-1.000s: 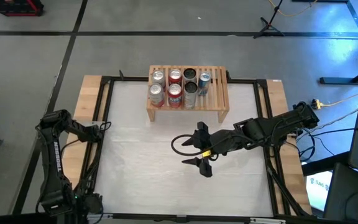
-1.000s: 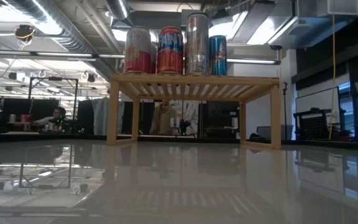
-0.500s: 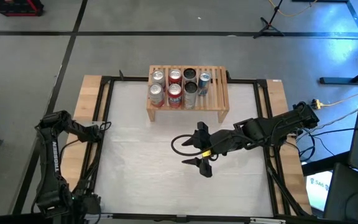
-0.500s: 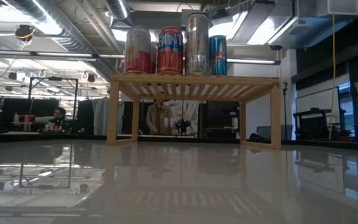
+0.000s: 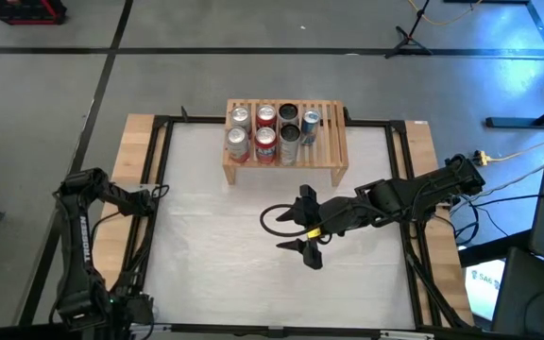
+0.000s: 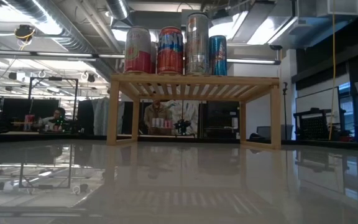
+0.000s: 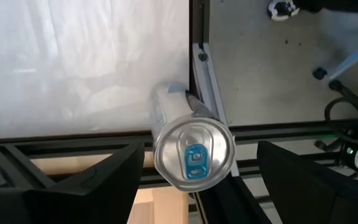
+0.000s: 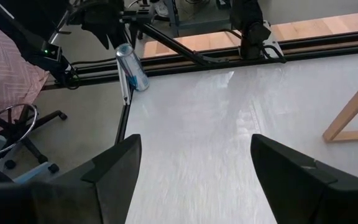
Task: Place canned beverage on shelf
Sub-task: Put the blue soda can on the shelf aligned with the other blue soda can
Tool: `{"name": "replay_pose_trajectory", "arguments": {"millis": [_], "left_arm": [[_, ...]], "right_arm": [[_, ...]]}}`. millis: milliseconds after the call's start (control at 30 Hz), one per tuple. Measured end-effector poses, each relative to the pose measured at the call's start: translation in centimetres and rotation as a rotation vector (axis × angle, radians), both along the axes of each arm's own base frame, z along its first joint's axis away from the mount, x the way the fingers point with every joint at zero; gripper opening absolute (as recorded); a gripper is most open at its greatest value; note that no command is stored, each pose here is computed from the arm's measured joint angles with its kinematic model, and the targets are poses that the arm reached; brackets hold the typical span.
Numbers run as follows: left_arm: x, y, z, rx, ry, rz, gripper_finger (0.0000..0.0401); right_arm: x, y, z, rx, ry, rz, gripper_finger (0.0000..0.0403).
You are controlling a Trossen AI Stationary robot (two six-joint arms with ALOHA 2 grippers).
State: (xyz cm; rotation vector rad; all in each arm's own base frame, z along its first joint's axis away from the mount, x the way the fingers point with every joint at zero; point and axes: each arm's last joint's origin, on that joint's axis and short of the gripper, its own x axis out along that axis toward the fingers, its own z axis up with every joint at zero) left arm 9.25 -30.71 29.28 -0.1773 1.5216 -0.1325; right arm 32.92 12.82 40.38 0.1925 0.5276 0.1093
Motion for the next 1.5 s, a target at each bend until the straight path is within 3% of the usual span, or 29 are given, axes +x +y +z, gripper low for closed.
{"name": "replay_pose_trajectory", "arguments": {"millis": [767,933,1233,1500], "left_arm": [[-0.6,-0.2,-2.8,-0.013,0.047,-0.025,0.0305],[-0.6,-0.1,-3.4,-0.004,0.056,0.015,0.0305],[0.0,-0.5,-3.4,-0.037,-0.050,0.046,0.0305],[-0.5,-0.1,-4.7,-0.017,0.041,0.031,0.0288]], "right_arm": [[0.0,0.0,0.0,0.000,0.000,0.000,0.0292],[0.0,0.0,0.0,0.004,0.001,0.007,0.0292],[0.0,0.0,0.0,0.004,0.001,0.007,0.0292],[0.0,0.0,0.0,0.004,0.002,0.007,0.0292]]}}
